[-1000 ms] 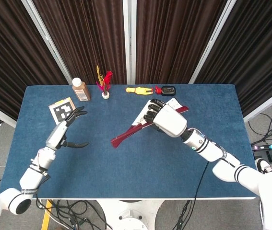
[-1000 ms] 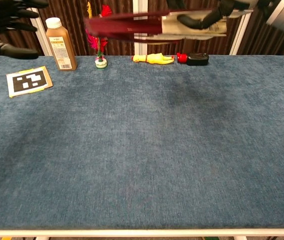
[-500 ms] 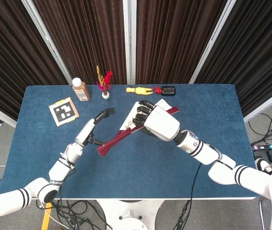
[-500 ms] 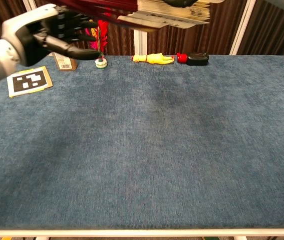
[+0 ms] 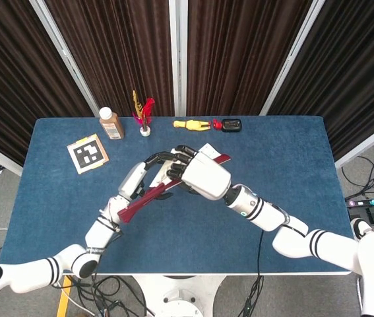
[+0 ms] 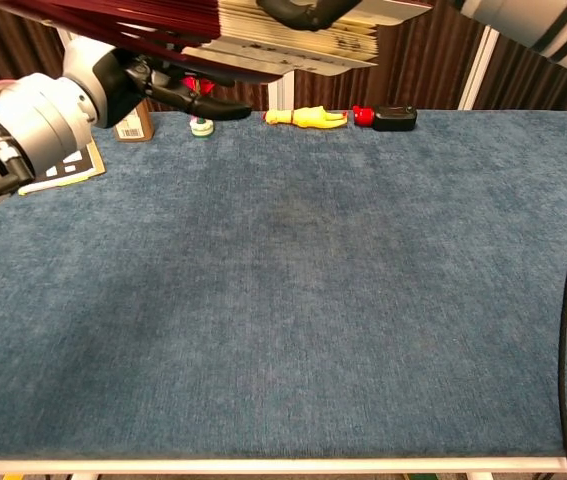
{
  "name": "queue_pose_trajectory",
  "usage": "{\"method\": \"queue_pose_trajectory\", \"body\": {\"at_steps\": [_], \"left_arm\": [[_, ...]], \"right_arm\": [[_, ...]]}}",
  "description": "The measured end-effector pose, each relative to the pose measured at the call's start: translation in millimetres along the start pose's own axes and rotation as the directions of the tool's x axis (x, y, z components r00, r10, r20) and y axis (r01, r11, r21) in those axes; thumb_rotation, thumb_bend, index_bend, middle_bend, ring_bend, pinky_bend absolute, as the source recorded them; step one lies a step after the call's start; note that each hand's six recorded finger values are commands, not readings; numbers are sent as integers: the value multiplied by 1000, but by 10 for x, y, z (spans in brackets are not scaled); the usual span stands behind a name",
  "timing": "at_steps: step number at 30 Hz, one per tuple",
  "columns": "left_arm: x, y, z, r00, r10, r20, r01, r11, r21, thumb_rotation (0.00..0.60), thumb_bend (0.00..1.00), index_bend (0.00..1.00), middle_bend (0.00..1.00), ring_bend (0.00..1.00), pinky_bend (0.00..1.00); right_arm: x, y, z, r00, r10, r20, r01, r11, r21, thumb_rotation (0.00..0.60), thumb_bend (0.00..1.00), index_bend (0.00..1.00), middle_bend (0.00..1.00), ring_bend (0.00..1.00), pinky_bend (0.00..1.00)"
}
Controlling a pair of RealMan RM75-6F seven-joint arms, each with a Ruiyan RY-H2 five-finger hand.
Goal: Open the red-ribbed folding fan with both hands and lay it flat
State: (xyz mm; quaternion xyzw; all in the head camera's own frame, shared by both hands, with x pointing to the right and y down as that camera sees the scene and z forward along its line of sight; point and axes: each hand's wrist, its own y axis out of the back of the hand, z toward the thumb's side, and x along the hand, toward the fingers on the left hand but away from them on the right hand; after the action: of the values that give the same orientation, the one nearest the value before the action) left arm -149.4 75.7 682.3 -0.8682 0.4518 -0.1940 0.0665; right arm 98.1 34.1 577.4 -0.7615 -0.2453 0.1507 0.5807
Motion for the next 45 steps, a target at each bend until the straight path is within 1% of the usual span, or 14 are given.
{"method": "queue_pose_trajectory", "body": {"at_steps": [4, 7, 10, 13, 21, 26, 30, 34, 36, 38, 41, 45], "left_arm": [[29, -68, -13, 1000, -7, -16, 7, 1000, -2, 600, 145, 326, 323, 198, 255], [57, -89, -4, 1000, -1, -18, 1, 1000, -5, 600, 138, 375, 362, 235, 255], [80, -94, 9, 1000, 11, -19, -11, 1000, -16, 600, 97, 413, 395, 267, 255], [104, -91, 15, 999, 24, -23, -25, 999, -32, 600, 85, 443, 422, 287, 256], [119, -112, -7, 999, 25, -37, -28, 998, -64, 600, 94, 452, 431, 287, 256], [108, -83, -126, 996, 61, -66, -65, 996, -65, 600, 102, 392, 406, 283, 257], [110, -38, -219, 991, 104, -85, -109, 992, -56, 600, 104, 373, 373, 256, 257], [125, 21, -239, 983, 161, -92, -170, 980, -103, 600, 104, 369, 361, 238, 257], [125, 34, -224, 981, 174, -85, -184, 975, -127, 600, 104, 372, 361, 238, 256], [122, 39, -194, 980, 184, -72, -194, 969, -155, 600, 103, 388, 367, 238, 256], [125, 38, -152, 978, 202, -53, -209, 961, -183, 600, 110, 442, 407, 249, 256], [135, 34, -174, 975, 214, -57, -221, 959, -179, 600, 185, 540, 498, 335, 276]], "right_arm": [[-59, -21, 19, 1000, 3, 1, -3, 1000, -1, 600, 995, 895, 705, 377, 285], [-97, -37, 34, 1000, 6, 2, -6, 1000, 4, 600, 994, 895, 705, 377, 285], [-123, -53, 44, 1000, 8, 8, -8, 1000, 7, 600, 994, 896, 705, 377, 285], [-141, -77, 49, 1000, 14, 13, -14, 1000, 12, 600, 994, 896, 705, 377, 283], [-178, -127, 38, 999, 19, 27, -20, 1000, 15, 600, 994, 896, 705, 377, 261], [-194, -82, 44, 1000, 2, 26, -2, 1000, 2, 600, 995, 896, 705, 377, 257], [-196, -54, 49, 1000, 2, 24, -2, 1000, -2, 600, 996, 896, 705, 377, 257], [-203, -66, 47, 1000, 12, 29, -12, 1000, -2, 600, 995, 896, 705, 377, 257], [-209, -80, 47, 999, 18, 31, -18, 1000, 0, 600, 995, 896, 705, 377, 255], [-219, -98, 43, 999, 22, 36, -22, 1000, 0, 600, 995, 896, 705, 377, 254], [-232, -114, 44, 999, 24, 40, -24, 1000, -2, 600, 995, 896, 705, 377, 250], [-242, -94, 36, 999, 16, 46, -16, 1000, -6, 600, 995, 896, 705, 377, 242]]}}
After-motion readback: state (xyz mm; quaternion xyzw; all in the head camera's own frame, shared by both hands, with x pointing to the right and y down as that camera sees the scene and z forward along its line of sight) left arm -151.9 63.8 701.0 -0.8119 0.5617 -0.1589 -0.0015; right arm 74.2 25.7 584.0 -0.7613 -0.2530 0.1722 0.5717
